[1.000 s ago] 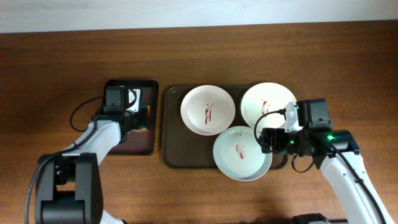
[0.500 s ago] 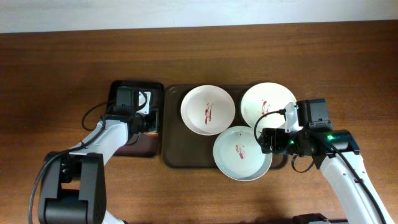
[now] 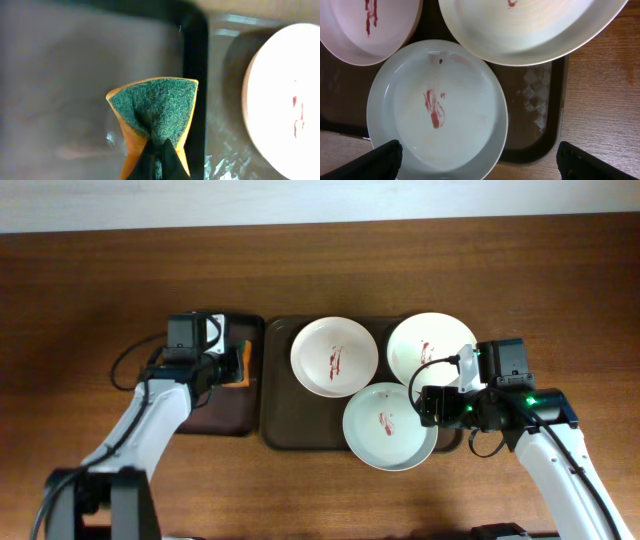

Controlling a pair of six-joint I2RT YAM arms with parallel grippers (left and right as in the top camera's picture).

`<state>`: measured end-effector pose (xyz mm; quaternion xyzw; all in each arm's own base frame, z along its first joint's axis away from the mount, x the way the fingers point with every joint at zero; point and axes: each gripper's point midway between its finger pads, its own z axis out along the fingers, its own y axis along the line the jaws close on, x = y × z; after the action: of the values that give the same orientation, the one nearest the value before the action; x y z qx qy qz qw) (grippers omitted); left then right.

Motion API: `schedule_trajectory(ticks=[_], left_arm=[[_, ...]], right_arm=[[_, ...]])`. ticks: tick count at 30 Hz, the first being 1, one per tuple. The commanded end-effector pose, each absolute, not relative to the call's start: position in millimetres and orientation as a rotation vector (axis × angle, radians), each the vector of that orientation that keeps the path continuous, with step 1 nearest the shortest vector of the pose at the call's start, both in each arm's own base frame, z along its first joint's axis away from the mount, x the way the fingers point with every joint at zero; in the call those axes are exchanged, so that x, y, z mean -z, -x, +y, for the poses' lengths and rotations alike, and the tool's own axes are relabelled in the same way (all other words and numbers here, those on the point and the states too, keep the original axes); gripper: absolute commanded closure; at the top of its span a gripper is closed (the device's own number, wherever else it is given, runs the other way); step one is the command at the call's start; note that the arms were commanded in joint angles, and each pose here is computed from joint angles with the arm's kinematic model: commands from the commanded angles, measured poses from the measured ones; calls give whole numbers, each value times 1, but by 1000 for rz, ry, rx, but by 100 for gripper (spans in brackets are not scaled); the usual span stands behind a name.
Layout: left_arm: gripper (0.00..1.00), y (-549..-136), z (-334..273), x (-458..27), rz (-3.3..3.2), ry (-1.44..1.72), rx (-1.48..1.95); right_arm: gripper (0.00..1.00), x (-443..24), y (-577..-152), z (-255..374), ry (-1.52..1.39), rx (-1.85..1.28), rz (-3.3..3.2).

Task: Clean dirty plates on tray and stack at the side
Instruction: 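Lift the sponge with the left gripper above the black tray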

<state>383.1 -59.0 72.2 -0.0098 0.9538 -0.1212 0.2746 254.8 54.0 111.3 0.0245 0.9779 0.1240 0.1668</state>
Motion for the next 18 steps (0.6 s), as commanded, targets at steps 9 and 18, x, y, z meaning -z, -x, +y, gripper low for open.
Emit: schedule_trajectory(ticks=[9,18], left_arm=[[100,-386,-38,-226,2123,-59,145],[100,-380,-37,-274,1963,-88,129]], right_arm=[[1,-117,-259,57,-70,-373,2767],[1,-117,-259,57,-70,-373,2767]])
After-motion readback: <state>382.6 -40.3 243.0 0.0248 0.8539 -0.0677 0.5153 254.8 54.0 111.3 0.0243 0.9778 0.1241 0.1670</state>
